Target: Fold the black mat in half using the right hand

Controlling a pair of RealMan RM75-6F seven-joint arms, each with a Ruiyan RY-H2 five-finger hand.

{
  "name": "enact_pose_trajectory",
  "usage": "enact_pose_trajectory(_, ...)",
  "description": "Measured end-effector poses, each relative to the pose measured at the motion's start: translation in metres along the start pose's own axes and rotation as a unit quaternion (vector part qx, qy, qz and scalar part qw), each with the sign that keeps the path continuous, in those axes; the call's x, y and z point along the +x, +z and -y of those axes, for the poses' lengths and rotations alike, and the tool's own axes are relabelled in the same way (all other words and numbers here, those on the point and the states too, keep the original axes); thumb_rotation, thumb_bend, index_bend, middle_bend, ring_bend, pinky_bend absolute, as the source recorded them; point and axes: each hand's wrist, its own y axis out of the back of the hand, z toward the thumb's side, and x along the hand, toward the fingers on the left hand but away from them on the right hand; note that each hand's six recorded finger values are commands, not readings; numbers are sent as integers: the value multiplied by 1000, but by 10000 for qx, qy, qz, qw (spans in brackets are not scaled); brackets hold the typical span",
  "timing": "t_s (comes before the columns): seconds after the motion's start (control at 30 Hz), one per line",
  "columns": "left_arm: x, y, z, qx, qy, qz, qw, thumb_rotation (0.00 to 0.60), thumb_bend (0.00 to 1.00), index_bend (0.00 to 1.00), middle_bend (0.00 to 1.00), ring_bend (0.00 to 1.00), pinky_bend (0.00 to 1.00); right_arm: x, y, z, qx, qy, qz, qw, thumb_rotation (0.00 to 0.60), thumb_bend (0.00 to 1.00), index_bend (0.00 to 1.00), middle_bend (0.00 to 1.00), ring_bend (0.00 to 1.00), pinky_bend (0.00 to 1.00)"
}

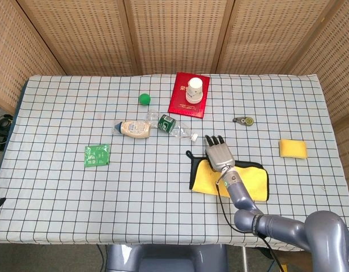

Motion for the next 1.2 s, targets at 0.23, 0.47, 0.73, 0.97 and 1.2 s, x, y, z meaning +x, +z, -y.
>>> enact_pose_trajectory(0.23,0,0,0,-5,-5,10,10000,600,0,0,0,0,0,0,2,-4,-51,-153,-76,9998,600,614,643,0,0,0)
enact_pose_trajectory(0.47,0,0,1,-11,-25,6,10000,600,0,0,0,0,0,2,3,-8,-109,-243,-147,9995,600,615,650,0,0,0)
enact_pose_trajectory(0.73,0,0,0,-13,-20,6,10000,600,0,0,0,0,0,1,10,-20,-191,-447,-269,9985,600,614,652,0,0,0)
enact_pose_trajectory(0.97,0,-1,-1,-34,-3,-1,10000,600,0,0,0,0,0,-1,19,-18,-102,-433,-307,9985,600,615,639,0,0,0)
enact_pose_trajectory(1.2,0,-2,-2,-48,8,-11,10000,600,0,0,0,0,0,-1,22,-11,-11,-354,-280,9990,600,262,121,0,0,0)
